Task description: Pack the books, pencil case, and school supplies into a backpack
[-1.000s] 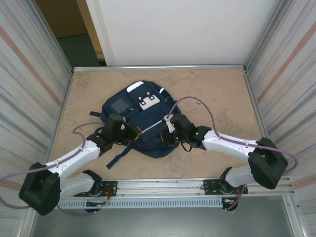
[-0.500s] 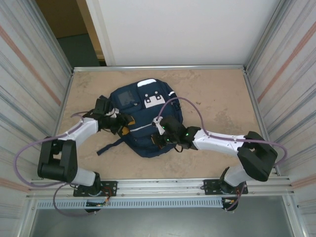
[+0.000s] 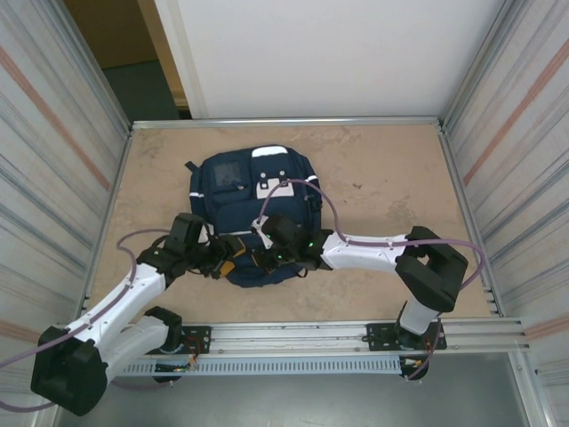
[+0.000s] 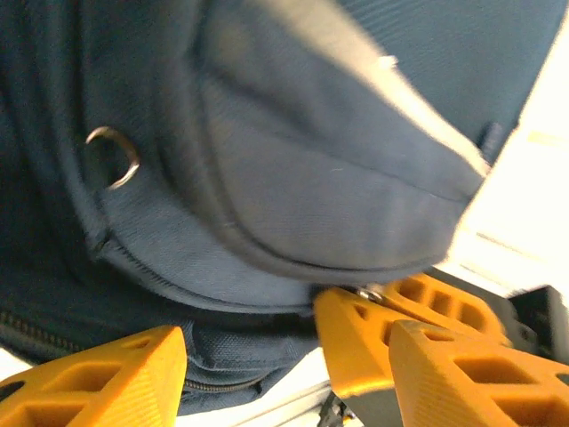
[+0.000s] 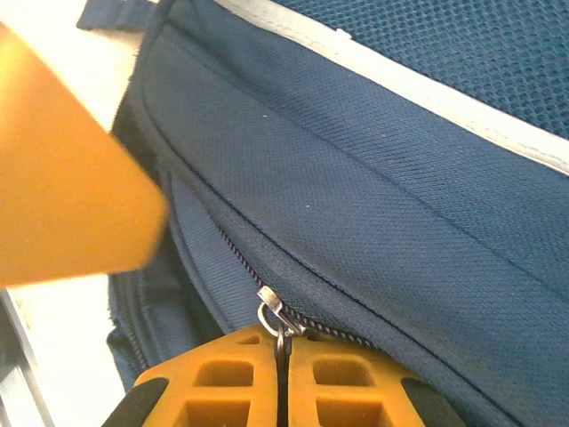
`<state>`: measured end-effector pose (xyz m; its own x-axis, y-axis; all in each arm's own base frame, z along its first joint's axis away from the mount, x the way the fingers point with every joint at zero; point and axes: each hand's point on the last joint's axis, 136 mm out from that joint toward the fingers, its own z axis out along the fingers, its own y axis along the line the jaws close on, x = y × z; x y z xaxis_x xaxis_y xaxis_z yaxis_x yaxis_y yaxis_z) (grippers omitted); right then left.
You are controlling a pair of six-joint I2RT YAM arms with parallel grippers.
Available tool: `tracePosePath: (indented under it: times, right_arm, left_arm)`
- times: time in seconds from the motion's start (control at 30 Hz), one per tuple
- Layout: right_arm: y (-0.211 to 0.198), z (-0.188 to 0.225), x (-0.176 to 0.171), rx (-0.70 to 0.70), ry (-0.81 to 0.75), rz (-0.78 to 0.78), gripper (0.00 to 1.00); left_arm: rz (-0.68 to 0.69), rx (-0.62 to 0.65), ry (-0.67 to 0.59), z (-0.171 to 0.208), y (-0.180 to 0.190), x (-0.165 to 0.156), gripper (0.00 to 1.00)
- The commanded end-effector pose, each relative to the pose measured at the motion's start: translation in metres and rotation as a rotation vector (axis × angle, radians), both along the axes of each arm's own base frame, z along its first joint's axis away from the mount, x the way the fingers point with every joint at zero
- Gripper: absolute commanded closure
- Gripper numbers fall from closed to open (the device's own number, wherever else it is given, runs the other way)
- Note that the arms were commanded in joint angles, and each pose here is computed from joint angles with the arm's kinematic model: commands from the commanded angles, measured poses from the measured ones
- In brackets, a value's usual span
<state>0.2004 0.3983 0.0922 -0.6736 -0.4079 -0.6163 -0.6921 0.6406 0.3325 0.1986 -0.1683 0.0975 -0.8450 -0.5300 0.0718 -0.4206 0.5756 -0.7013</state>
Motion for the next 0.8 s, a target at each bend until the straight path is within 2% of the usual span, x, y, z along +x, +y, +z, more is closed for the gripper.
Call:
tracePosePath:
  times: [0.0,0.1,0.27,0.33,0.4,0.5,0.63,0.77]
  right_arm:
    - [0.03,0.016,-0.016,0.05,-0.034,0.088,1.0]
    - [0.041,0.016,-0.027,0.066,-0.011,0.111,1.0]
    - [0.045,0.008,-0.037,0.074,0.01,0.11,1.0]
    - [0.045,0.009,-0.041,0.08,0.038,0.097,1.0]
    - [0.048,0.018,-0.049,0.121,0.058,0.109,1.0]
    - [0.055,0.021,-0.059,0.109,0.051,0.141,1.0]
    - [0.054,0.017,-0.056,0.082,0.029,0.114,1.0]
    - [0.039,0.008,-0.047,0.076,0.082,0.049,1.0]
  left_arm:
    - [0.126,0.064,0.053,-0.015,0.016,0.002,0.4]
    - [0.159,0.1,0.041,-0.016,0.021,0.013,0.42]
    - [0.14,0.145,0.004,0.002,0.026,0.031,0.42]
    - [0.18,0.17,0.021,0.001,0.032,0.031,0.45]
    - [0.24,0.209,0.052,-0.005,0.043,0.029,0.51]
    - [0.294,0.226,0.071,-0.014,0.051,0.027,0.64]
    - [0.364,0.256,0.069,-0.02,0.063,0.029,0.87]
    - [0.393,0.382,0.045,-0.008,0.087,0.023,0.98]
